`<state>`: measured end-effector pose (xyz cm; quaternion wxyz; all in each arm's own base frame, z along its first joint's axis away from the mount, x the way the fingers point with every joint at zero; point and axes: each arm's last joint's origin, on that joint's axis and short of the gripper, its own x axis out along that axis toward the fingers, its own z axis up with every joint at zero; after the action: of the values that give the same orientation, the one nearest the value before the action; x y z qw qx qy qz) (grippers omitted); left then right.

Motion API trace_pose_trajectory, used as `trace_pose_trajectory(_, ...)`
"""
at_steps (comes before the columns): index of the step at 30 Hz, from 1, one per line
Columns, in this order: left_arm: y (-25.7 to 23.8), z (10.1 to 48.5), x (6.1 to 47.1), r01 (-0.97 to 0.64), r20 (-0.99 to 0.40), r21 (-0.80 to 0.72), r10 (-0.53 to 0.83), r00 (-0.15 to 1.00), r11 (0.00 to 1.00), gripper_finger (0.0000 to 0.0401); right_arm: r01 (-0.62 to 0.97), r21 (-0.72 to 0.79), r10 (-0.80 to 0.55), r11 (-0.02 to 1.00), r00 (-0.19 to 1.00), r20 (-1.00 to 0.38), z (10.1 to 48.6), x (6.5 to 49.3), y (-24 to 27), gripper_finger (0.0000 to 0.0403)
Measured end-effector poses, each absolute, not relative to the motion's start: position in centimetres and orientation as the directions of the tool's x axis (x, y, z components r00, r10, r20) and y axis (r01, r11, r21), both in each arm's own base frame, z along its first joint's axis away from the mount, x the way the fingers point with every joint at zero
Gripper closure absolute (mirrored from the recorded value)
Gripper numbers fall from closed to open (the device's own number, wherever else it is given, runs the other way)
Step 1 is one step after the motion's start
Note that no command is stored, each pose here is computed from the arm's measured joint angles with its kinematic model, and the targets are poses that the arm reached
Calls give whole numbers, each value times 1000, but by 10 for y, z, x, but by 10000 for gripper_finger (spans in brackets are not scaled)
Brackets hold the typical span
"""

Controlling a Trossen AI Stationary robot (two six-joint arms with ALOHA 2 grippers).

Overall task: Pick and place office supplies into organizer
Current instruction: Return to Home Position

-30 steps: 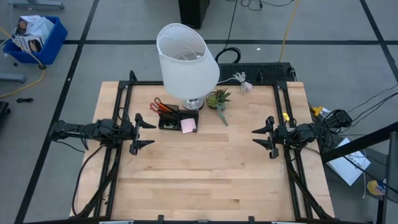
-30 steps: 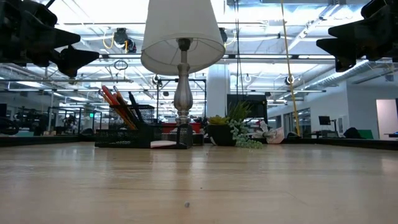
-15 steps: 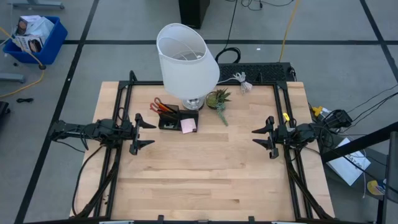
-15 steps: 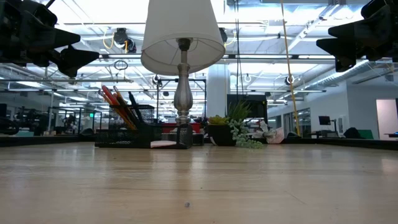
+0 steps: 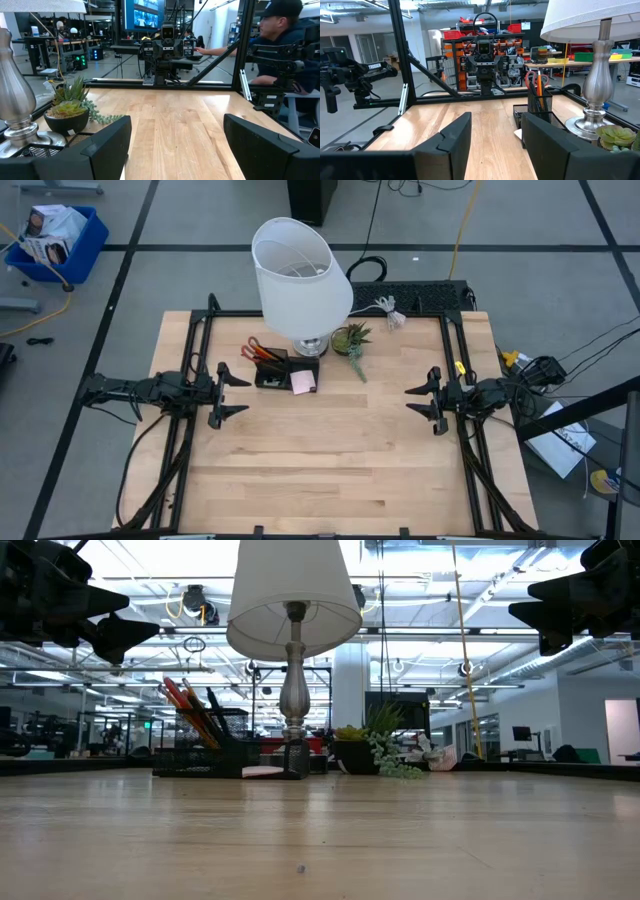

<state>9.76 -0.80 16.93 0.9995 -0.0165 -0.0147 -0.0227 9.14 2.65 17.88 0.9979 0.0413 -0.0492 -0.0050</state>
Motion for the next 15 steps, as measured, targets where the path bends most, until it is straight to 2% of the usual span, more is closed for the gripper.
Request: trace_pose_trajectory(15, -8, 169, 98, 46, 30, -32, -45, 999, 998, 82, 5, 83, -14, 997, 995, 98, 179, 91, 26, 238)
